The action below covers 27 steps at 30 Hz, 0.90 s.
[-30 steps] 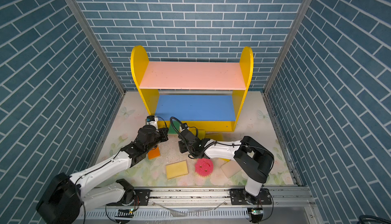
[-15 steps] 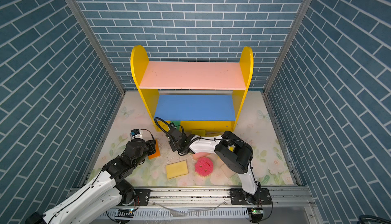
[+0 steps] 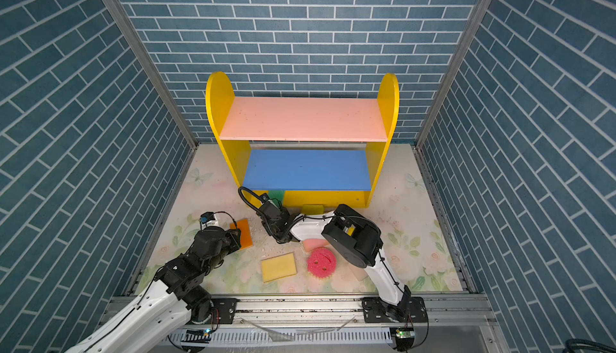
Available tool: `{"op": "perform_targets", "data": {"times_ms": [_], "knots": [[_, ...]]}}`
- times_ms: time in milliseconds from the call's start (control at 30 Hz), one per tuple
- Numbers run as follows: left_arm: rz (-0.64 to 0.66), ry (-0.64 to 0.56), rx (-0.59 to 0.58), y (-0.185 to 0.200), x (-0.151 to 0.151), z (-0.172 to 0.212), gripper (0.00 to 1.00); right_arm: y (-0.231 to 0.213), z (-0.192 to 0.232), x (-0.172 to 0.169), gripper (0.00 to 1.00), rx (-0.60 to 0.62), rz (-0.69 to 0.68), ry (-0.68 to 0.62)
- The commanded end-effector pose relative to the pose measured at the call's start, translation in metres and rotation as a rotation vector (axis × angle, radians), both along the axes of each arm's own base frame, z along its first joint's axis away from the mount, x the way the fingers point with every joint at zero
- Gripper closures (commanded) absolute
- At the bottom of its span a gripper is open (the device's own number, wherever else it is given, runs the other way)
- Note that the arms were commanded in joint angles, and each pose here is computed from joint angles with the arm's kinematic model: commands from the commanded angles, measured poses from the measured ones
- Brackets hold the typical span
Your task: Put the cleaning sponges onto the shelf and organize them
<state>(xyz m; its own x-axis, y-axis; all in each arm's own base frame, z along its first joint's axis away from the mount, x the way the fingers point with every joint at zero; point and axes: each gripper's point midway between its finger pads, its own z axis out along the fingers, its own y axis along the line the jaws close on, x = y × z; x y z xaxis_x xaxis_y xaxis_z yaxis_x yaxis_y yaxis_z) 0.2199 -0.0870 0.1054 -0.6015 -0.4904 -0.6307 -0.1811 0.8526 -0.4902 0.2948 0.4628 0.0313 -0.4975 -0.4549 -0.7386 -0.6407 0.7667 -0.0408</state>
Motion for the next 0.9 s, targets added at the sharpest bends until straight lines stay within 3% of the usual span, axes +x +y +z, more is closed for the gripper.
{"op": "perform_targets", "data": {"times_ms": [0,67,400,733,800,867], "knots": [[0.025,0.045,0.036,0.012,-0.011,-0.013,0.76,0.017,0.018,0.019,1.00,0.040,0.007,-0.059],[0.030,0.046,0.039,0.014,-0.014,-0.012,0.76,0.017,0.002,0.025,1.00,0.028,-0.002,-0.040],[0.052,0.036,0.063,0.026,-0.022,-0.008,0.75,0.010,0.001,0.053,1.00,0.053,-0.067,-0.058],[0.026,0.025,0.040,0.017,-0.016,-0.010,0.74,-0.012,0.021,0.039,1.00,0.150,-0.108,-0.017],[-0.011,-0.001,0.000,0.005,-0.011,-0.007,0.68,-0.018,0.024,0.033,1.00,0.186,-0.119,0.026],[-0.061,-0.049,-0.062,-0.011,-0.003,0.001,0.54,-0.022,0.026,0.027,1.00,0.228,-0.128,0.073]]}}
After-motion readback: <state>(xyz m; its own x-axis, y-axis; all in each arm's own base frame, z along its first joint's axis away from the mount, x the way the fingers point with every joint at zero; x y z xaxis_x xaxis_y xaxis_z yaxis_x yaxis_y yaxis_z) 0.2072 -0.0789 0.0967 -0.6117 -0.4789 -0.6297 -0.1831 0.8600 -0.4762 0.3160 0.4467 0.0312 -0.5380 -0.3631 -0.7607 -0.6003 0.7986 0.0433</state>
